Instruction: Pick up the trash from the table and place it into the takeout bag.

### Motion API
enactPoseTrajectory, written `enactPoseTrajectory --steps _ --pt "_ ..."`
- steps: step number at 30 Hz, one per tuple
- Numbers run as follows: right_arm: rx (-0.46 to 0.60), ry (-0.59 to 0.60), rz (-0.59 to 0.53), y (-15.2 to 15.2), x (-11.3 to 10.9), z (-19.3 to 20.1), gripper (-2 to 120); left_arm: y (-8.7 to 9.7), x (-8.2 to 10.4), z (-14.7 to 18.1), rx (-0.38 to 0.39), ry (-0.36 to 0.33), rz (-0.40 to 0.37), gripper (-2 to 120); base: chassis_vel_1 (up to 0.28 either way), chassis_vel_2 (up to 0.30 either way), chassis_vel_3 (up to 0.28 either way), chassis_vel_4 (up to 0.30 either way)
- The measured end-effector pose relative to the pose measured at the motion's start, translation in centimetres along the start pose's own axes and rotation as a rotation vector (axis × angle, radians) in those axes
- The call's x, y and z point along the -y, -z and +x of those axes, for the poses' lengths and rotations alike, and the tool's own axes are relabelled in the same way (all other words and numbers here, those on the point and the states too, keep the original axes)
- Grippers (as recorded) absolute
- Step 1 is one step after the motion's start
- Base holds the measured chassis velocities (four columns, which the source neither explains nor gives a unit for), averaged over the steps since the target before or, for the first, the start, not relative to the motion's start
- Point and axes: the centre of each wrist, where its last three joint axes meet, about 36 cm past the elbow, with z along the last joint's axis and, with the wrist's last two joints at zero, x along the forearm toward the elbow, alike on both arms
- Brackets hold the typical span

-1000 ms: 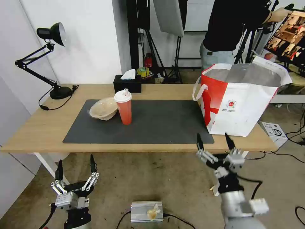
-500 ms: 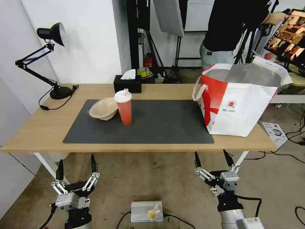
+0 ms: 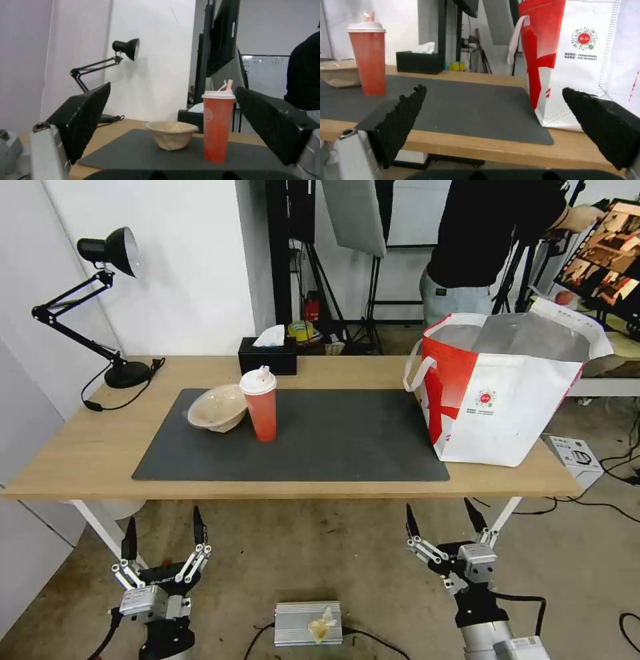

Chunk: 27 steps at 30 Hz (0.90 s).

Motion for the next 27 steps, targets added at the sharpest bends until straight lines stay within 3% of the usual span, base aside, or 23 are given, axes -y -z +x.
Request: enactPoseTrajectory --steps 12,19,20,24,27 --pt "0.012 0.028 -0.018 -0.1 -0.4 0.1 100 -0.1 0.1 0.1 0.0 -0.002 0.001 100 0.0 0.0 0.0 0.0" --pt "0.115 0.311 -0.197 0.1 -0.4 -1.0 100 -0.2 0.4 0.4 -0.003 -0.001 0.008 100 0.0 0.0 0.0 0.0" --pt "0.115 0.311 -0.197 0.1 -0.4 -1.0 100 -0.2 0.4 0.4 -0.003 -0.001 0.008 100 0.0 0.0 0.0 0.0" --pt "0.189 0.535 -0.261 1.2 0.6 -2.8 100 -0.4 0.5 0.4 -0.001 -0.005 0.008 100 0.0 0.0 0.0 0.0" --pt "0.206 0.614 -0.281 1.8 1.1 -3.9 100 -0.4 0.6 0.3 0.002 0.0 0.01 100 0.0 0.0 0.0 0.0"
